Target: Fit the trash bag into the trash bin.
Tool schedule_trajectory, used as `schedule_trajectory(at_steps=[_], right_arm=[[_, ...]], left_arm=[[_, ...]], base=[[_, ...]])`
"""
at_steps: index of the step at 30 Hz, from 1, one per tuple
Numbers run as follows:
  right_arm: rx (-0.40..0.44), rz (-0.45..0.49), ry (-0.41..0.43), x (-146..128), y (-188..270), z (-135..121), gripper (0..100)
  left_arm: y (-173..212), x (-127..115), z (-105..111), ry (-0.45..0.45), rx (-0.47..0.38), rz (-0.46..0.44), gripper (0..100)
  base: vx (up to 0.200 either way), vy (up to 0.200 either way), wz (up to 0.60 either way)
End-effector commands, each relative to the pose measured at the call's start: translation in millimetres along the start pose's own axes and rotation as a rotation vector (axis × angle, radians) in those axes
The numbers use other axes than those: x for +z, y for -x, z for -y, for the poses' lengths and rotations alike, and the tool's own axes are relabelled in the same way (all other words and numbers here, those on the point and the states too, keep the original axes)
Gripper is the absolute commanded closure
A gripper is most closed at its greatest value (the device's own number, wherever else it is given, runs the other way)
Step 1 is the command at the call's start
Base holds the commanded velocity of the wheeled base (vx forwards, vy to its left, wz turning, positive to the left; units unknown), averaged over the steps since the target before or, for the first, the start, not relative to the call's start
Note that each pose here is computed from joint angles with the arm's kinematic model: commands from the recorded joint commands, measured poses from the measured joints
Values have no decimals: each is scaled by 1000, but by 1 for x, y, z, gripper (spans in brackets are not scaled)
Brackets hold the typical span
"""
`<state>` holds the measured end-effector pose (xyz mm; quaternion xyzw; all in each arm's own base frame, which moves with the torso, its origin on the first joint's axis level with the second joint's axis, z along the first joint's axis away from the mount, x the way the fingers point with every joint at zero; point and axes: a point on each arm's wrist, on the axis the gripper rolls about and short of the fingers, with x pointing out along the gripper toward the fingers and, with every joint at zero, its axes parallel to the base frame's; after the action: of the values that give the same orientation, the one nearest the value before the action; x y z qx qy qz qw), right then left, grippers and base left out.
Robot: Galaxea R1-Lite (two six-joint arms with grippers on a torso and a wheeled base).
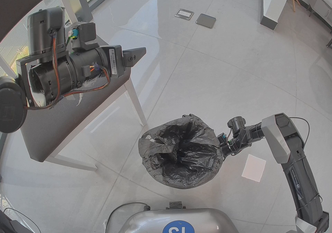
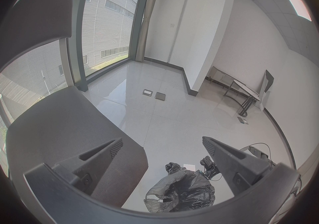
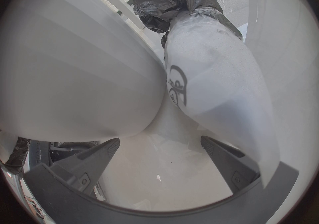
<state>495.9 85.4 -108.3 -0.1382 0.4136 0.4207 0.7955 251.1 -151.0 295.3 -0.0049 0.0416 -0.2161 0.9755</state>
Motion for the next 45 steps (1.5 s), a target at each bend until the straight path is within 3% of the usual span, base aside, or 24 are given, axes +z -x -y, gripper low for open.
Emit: schedule_trajectory(at_steps=[1, 5, 11, 14, 28, 38, 45], right_arm=[[-26, 13, 1, 3, 12, 7, 0], [-107, 116, 61, 36, 50, 15, 0], [-299, 384, 248, 103, 121, 16, 0], [-316, 411, 262, 103, 127, 13, 0], [-278, 411, 267, 108, 99, 6, 0], [-182, 266, 164, 68, 55, 10, 0], [-151, 222, 136, 57, 43, 9, 0]], left_arm=[[-1, 0, 0, 0, 2, 0, 0], [0, 0, 0, 2, 2, 1, 0], [0, 0, 0, 2, 2, 1, 0], [0, 1, 0, 2, 0, 4, 0], [2, 2, 0, 1, 0, 10, 0], [4, 4, -1, 1, 1, 18, 0], [4, 4, -1, 1, 1, 17, 0]], base=[[0, 0, 0], [0, 0, 0], [0, 0, 0], [0, 0, 0], [0, 0, 0], [0, 0, 0], [0, 0, 0]])
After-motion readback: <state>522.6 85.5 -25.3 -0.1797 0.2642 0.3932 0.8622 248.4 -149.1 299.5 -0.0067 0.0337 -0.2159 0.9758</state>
